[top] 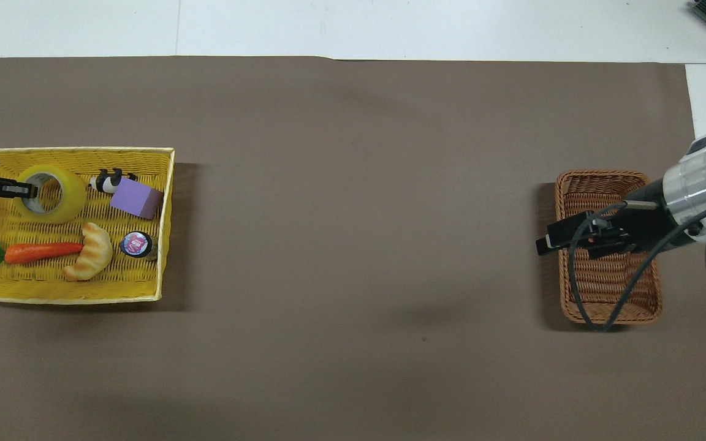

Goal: Move tape to another basket
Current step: 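Lower the left gripper onto the yellow tape roll and grasp it, then lift the tape with the left gripper while the right gripper reaches toward it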

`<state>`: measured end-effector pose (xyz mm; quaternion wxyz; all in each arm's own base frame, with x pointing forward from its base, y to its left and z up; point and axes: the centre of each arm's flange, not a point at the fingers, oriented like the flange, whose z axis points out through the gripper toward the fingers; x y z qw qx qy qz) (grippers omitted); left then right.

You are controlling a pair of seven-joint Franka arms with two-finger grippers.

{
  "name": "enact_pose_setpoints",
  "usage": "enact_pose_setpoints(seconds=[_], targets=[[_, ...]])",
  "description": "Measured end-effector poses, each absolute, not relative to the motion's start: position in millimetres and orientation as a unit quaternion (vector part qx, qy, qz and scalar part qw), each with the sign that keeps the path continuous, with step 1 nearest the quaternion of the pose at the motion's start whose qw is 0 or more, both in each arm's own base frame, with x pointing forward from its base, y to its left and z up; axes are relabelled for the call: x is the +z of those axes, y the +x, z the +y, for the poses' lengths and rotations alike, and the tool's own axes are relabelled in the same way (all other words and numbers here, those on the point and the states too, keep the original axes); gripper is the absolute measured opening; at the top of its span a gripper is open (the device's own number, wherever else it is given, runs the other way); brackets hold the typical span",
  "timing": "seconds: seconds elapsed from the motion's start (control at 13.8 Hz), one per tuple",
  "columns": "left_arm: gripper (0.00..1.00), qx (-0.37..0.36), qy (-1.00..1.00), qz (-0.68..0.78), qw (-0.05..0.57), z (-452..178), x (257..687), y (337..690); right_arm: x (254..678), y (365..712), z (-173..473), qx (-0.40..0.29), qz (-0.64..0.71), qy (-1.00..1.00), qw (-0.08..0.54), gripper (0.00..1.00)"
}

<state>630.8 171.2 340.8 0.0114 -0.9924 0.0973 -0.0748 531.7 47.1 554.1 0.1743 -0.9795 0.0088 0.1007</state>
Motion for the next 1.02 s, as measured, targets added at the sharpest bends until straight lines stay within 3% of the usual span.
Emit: enact_pose_setpoints(seconds=[0.51, 0.8, 1.02], targets=[[0.22, -0.086, -0.994, 0.068, -0.019, 71, 448, 624, 545, 529, 63, 0.117, 0.016, -0.962, 0.245, 1.00], [0.22, -0.077, -0.996, 0.009, -0.040, -39, 448, 624, 538, 523, 104, 0.137, -0.001, -0.945, 0.298, 1.00], [0.22, -0.078, -0.996, -0.018, -0.051, -111, 442, 619, 503, 522, 119, 0.140, -0.029, -0.925, 0.351, 1.00]])
